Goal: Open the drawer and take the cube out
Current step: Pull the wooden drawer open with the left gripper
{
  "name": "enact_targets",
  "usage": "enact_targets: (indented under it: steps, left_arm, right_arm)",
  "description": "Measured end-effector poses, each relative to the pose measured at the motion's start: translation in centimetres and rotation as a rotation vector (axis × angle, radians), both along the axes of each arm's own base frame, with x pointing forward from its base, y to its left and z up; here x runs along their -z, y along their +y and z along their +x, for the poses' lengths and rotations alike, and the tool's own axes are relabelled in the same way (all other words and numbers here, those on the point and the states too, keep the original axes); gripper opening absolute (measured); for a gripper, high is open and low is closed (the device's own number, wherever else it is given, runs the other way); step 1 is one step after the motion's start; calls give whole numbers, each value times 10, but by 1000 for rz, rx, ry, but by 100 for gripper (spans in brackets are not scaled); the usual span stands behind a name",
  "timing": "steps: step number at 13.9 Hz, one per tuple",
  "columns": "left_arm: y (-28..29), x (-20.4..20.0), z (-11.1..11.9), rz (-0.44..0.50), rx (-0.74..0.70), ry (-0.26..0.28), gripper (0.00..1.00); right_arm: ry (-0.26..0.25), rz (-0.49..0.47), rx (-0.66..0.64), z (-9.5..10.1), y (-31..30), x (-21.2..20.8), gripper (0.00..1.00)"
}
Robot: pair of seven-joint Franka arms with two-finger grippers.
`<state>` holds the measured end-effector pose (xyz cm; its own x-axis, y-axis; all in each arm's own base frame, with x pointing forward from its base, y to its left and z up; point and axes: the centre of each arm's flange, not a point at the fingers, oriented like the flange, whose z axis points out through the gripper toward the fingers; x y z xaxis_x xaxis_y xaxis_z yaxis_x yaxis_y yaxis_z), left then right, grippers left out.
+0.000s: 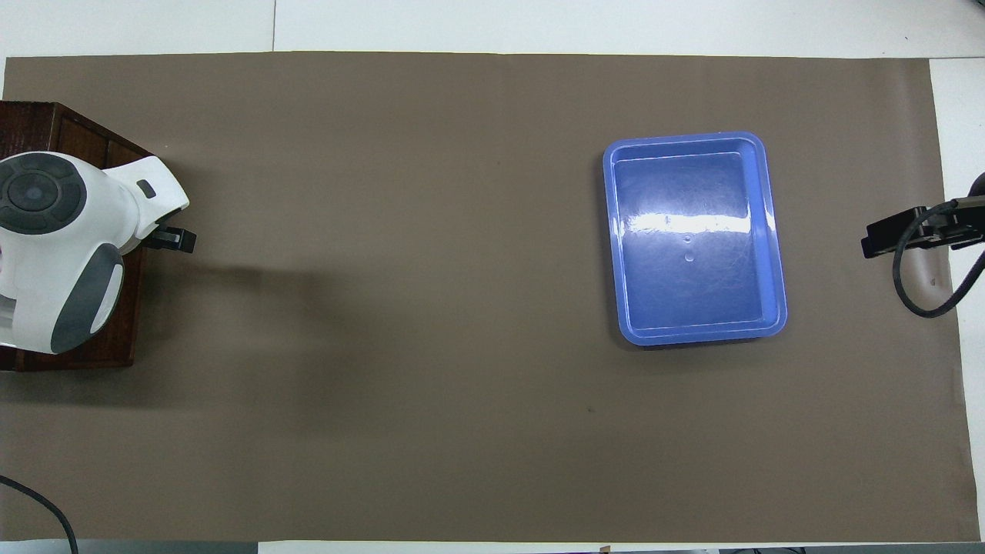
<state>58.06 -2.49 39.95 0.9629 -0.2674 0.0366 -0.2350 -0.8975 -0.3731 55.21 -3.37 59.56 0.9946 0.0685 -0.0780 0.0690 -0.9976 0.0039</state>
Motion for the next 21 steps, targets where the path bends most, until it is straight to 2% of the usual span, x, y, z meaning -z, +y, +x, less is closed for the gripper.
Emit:
enact_targets:
  steps: [10,15,21]
  left_arm:
    - [15,0,2,40,20,-26,100]
    - [13,8,-1,29,35,-35,100]
    - [-16,11,-3,18,51,-52,100]
  right_arm:
    - [-4,0,-1,0,1,0,100]
    - [-35,-2,-15,5,8,0,100]
    - [-38,-2,-3,5,1,0,100]
